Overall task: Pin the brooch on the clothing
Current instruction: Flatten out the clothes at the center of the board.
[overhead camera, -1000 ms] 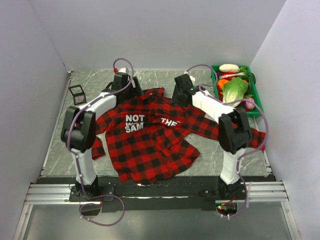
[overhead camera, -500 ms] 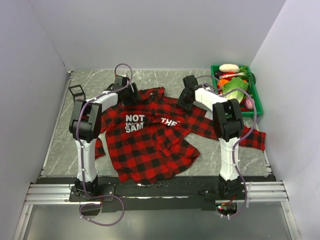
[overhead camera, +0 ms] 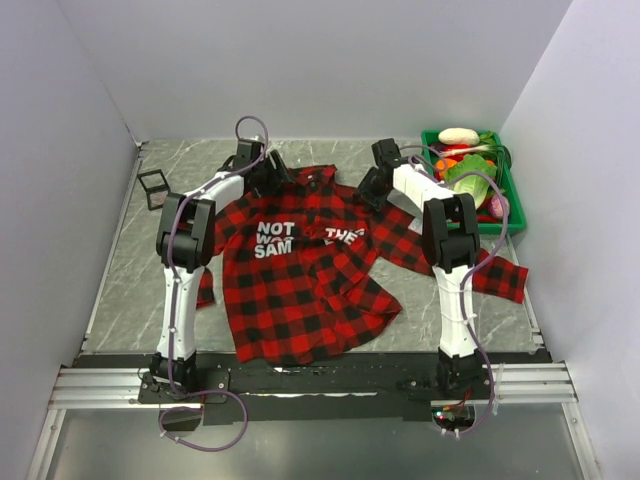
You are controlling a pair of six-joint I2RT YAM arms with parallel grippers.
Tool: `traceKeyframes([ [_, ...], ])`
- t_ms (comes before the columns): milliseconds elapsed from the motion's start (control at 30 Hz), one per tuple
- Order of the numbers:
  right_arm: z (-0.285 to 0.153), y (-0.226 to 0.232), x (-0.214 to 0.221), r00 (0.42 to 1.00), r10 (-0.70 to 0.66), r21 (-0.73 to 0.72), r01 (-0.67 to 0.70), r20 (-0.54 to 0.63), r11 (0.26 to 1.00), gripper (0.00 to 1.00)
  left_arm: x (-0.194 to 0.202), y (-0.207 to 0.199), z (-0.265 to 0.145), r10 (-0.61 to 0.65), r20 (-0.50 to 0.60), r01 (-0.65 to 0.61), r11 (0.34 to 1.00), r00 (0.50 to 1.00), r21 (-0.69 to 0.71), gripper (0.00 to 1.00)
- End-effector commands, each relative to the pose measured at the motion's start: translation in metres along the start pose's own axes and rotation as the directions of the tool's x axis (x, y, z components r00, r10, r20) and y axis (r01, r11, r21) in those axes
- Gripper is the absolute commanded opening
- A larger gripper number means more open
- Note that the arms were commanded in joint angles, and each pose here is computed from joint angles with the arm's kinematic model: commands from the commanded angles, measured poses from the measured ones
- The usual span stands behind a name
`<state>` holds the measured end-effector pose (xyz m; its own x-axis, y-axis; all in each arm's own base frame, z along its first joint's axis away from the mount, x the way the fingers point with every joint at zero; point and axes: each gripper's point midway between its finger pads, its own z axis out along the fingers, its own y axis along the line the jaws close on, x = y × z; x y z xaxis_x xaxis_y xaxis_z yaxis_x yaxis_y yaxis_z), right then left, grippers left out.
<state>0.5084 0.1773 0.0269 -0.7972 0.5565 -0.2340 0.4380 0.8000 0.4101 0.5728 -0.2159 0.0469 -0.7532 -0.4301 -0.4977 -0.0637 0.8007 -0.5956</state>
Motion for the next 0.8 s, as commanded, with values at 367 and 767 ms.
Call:
traceKeyframes([
  [367,0.010,-0.027,-0.094,0.983,0.125,0.024,-0.129,0.132,0.991,0.46,-0.012,-0.012,0.045,-0.028,0.016,0.026,0.996,0.999,0.080,0.72],
  [767,-0.101,0.057,-0.145,0.893,-0.229,-0.193,0.321,0.388,0.927,0.57,-0.071,-0.129,-0.027,0.254,0.276,-0.319,0.921,0.927,0.223,0.97],
])
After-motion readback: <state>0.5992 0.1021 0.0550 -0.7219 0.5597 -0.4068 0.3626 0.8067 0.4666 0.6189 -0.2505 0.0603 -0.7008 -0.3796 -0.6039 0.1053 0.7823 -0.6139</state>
